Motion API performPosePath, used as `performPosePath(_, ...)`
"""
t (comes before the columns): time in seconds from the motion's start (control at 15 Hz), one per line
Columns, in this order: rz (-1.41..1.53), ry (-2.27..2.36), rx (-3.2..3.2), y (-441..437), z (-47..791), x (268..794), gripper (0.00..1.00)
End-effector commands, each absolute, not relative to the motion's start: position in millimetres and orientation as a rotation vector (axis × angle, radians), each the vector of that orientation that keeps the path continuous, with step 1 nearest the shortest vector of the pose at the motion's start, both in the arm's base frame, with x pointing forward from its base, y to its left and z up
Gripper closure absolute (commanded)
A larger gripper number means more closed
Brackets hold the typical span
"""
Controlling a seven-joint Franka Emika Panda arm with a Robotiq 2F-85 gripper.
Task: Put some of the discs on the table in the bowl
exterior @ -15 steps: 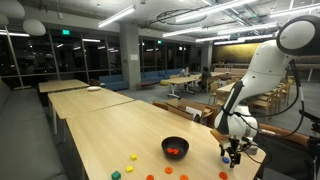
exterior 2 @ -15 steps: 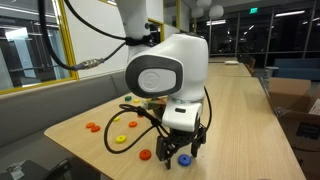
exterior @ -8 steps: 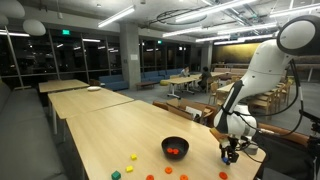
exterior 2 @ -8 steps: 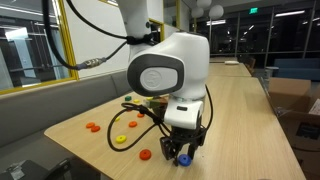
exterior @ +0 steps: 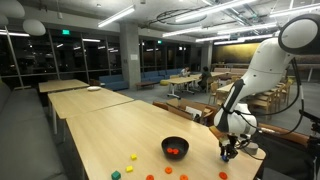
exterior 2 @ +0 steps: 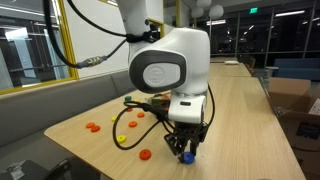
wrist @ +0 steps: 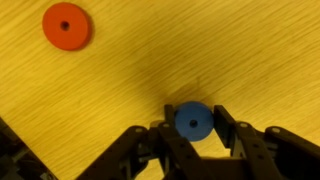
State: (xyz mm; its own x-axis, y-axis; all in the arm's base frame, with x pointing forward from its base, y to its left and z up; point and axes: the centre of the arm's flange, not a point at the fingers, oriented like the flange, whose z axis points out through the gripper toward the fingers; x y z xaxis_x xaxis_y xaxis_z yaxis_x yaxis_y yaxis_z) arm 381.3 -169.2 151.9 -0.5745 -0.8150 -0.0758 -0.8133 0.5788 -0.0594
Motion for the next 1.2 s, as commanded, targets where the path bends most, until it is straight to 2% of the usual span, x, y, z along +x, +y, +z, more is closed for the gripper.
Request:
performPosePath(0.0, -0.190, 2.631, -1.522, -159.7, 198.7, 406.0, 0.76)
performPosePath(0.6, -0.438, 2.272, -1.828, -118.5, 256.6, 506.8, 0.76)
performPosePath(1.13, -0.422, 1.929, -1.951, -52.9, 286.2, 568.8, 0.76)
